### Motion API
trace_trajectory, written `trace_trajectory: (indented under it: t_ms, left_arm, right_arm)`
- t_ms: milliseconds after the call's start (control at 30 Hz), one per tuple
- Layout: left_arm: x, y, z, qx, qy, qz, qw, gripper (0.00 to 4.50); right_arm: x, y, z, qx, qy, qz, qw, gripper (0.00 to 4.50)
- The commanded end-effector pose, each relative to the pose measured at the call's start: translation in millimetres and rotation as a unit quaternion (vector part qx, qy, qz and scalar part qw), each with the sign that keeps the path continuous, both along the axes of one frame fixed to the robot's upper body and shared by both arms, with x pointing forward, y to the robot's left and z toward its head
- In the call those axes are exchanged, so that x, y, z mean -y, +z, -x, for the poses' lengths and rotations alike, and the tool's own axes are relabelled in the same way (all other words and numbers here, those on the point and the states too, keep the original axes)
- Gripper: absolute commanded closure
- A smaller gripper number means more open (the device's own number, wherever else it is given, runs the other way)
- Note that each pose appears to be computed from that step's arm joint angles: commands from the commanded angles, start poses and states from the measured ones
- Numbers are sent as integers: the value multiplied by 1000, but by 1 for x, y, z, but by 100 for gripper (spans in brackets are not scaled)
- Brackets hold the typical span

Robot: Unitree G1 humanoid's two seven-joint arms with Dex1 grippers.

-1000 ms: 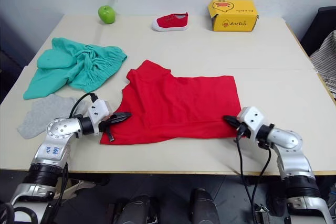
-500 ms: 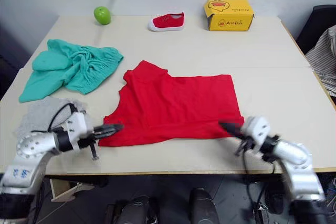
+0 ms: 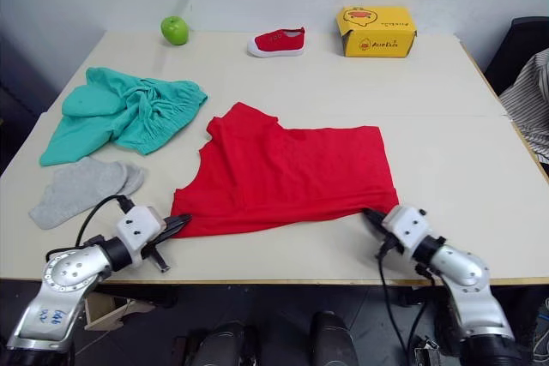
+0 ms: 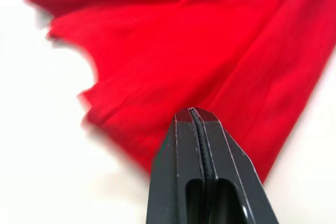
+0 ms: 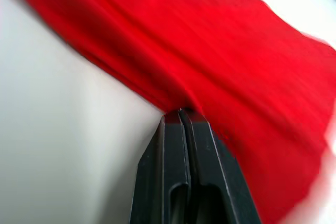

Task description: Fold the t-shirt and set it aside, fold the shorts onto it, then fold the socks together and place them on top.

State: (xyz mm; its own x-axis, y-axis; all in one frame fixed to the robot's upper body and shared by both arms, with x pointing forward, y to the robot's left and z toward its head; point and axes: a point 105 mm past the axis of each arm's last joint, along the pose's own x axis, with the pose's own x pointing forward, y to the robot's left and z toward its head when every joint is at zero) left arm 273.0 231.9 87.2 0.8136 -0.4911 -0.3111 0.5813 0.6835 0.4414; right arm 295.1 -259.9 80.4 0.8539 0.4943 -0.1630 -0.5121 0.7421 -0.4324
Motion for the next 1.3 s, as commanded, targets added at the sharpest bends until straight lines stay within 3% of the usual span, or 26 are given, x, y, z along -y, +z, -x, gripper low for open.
trace_trajectory:
  t_ms: [33,200,333,433,533,667,900,1033,1133,1200,1300]
  left_arm:
    - [-19,-8,4,-22,19,-4,1000,448]
    - [-27,5,5,2,4,28,1000,448]
    - [-24,36,15,29,-47,80,995,448]
    - [-21,48,25,12,-95,45,994,361]
    - [-16,49,30,12,-125,9,992,269]
    - [-2,29,35,2,-176,-72,982,146]
    - [0,5,20,12,-173,-149,974,146]
    - [0,-2,13,11,-169,-176,970,143]
    - [-1,-6,12,5,-174,-187,967,204]
    - [-5,-6,11,8,-171,-197,965,268]
    - [-9,-4,10,10,-166,-202,965,357]
  right_arm:
    - [46,-1,2,-18,-77,-27,997,450]
    - [72,14,4,-4,-109,-69,992,450]
    - [65,38,14,4,-46,-76,996,450]
    - [33,41,30,-24,68,-6,997,392]
    - [18,41,35,-26,116,37,992,293]
    - [-3,36,30,3,173,136,975,156]
    - [-22,22,5,44,192,229,953,156]
    - [-25,16,-3,56,198,260,944,253]
    - [-25,15,-6,68,199,280,937,358]
    - [-24,17,-7,77,197,285,935,432]
    - [-20,19,-3,82,199,285,934,450]
